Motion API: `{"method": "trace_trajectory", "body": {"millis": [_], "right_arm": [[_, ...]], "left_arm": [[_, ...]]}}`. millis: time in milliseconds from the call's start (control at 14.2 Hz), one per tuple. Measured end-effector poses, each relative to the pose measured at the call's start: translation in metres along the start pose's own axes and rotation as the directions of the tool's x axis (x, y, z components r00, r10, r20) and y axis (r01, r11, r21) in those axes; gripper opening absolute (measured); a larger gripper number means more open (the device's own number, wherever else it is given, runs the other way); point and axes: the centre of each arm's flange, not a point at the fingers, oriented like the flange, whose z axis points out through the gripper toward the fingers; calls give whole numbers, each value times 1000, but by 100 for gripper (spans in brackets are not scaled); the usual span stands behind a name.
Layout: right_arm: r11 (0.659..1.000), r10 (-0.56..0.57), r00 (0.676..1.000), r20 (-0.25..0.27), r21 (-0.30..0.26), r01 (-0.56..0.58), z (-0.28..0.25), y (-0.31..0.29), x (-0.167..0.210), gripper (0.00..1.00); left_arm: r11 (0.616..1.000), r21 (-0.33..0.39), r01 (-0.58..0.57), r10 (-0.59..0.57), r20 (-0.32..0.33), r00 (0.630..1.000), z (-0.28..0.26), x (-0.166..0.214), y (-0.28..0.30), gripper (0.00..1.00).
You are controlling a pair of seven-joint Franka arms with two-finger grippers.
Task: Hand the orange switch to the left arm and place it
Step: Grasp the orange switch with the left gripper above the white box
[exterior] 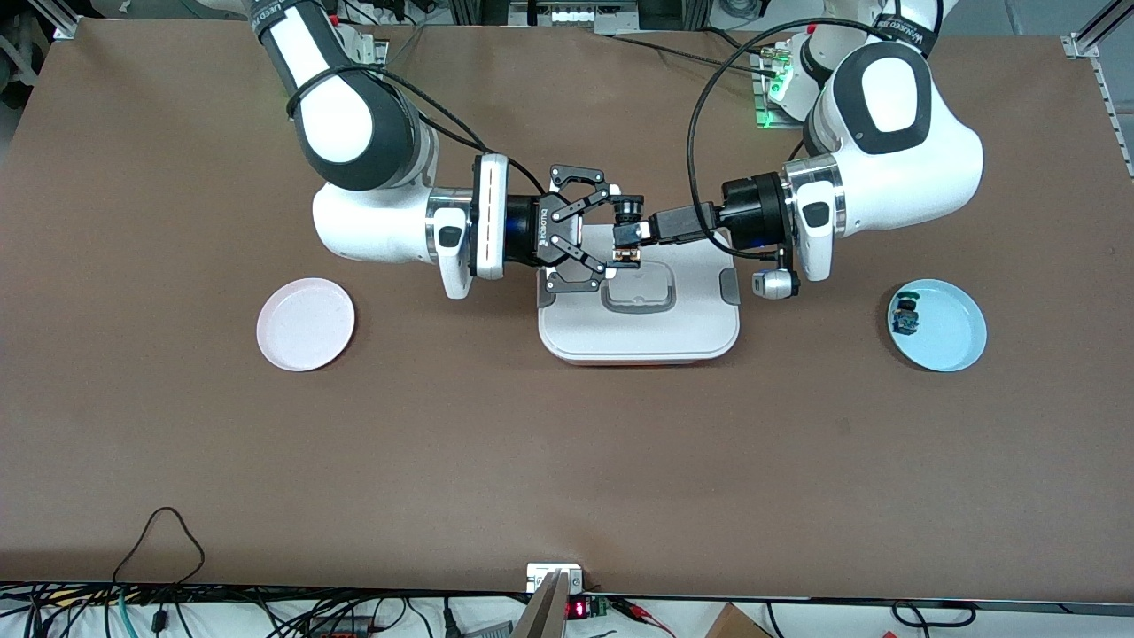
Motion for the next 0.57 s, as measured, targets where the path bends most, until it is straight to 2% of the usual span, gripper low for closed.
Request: {"method": "trace_trajectory", "body": {"millis": [141, 212, 565], "right_arm": [[1000, 1, 1000, 1, -1, -1, 0, 0, -1, 72], [1000, 11, 1000, -5, -1, -11, 0, 0, -1, 72], [1000, 16, 1000, -10, -2, -16, 0, 0, -1, 72]], "left_arm": [[1000, -3, 0, 0, -1, 1000, -1, 0, 1, 52], [1000, -5, -12, 12, -2, 1000, -1, 0, 2, 44], [1000, -5, -16, 16, -2, 1000, -1, 0, 3, 44]]}}
